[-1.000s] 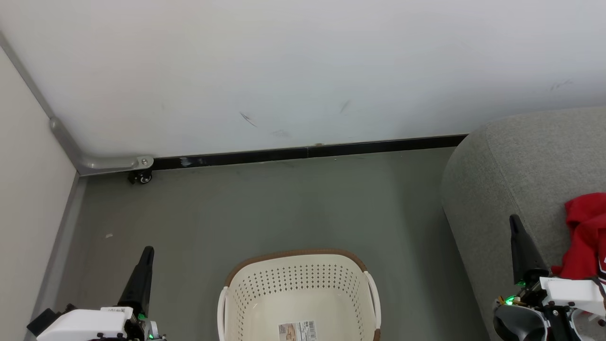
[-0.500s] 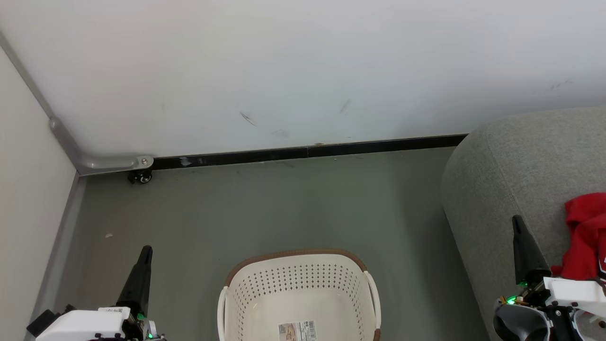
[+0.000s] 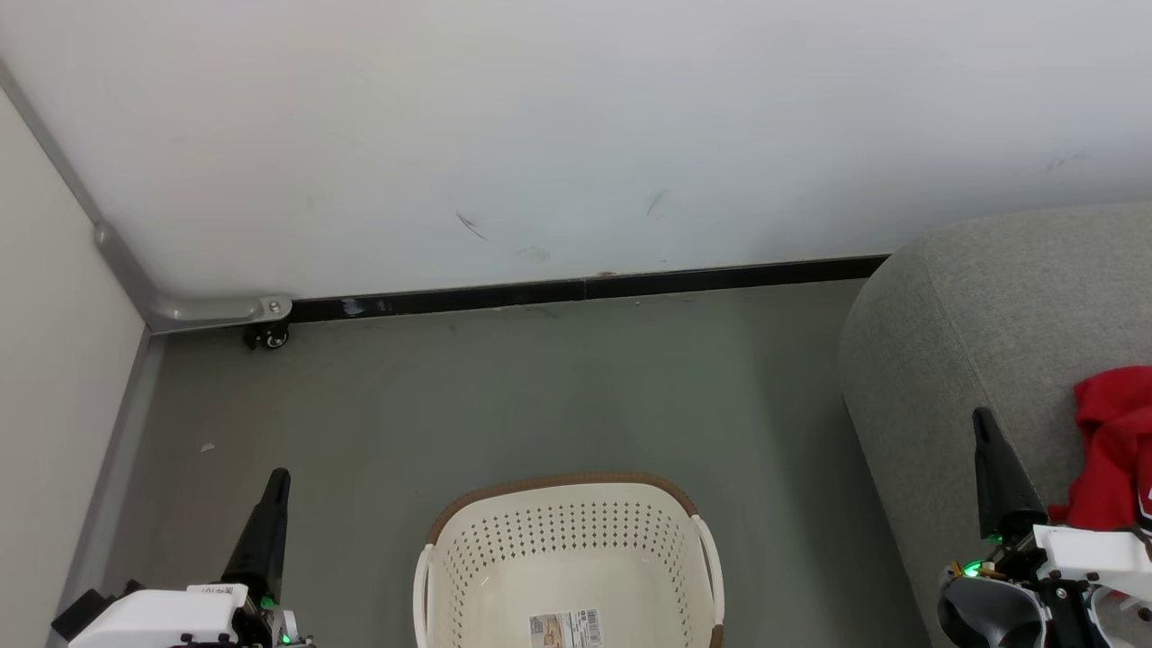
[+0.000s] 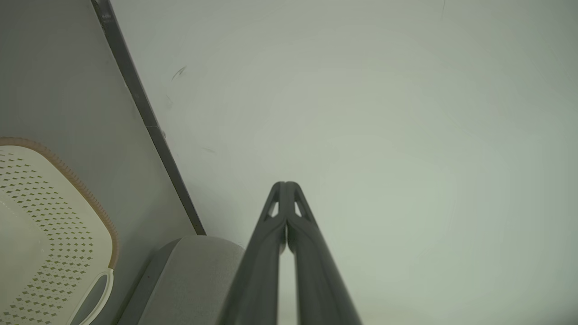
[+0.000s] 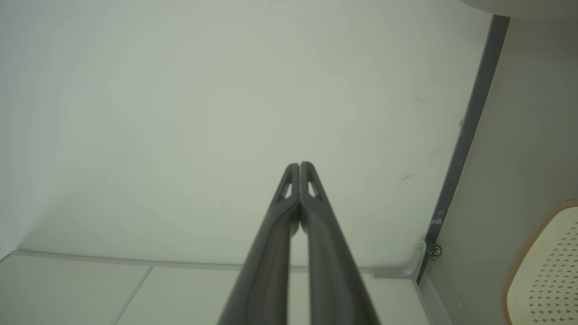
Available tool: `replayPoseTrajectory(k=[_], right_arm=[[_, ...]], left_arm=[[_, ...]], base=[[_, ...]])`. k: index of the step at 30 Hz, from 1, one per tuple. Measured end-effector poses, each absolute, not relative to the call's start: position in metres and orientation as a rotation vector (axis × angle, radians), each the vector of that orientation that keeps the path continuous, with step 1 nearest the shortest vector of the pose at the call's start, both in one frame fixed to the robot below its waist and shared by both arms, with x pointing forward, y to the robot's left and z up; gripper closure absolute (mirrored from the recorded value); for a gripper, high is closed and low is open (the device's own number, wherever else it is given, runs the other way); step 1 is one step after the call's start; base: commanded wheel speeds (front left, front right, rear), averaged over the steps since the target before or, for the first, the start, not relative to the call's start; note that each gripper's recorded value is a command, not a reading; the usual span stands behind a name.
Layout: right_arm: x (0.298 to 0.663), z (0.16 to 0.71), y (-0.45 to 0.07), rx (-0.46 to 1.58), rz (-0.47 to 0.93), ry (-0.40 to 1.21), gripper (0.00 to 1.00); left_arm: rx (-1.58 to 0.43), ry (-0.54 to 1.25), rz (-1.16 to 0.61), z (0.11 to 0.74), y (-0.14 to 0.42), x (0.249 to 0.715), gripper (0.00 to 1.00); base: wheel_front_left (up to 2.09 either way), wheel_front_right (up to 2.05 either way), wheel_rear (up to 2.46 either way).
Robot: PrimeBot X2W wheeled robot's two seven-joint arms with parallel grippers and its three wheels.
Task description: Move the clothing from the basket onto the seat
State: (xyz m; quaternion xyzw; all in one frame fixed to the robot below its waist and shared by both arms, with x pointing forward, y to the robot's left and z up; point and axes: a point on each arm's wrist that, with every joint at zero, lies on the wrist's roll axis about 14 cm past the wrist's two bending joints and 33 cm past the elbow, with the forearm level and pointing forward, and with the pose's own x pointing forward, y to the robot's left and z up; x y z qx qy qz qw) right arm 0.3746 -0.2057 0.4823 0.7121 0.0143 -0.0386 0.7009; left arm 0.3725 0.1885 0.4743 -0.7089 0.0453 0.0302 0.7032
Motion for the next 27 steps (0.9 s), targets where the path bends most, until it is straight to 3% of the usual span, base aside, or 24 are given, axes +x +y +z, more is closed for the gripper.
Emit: replayPoseTrajectory(k=[27], right_arm=[[0.3769,0.4851,-0.2062,1.586,-0.081,0.025,1.00]], left_arm=[[-1.578,0.103,0.071,0.4728,0.1889,0.3723,1.00]], base=[[0.00,0.00,0.00]])
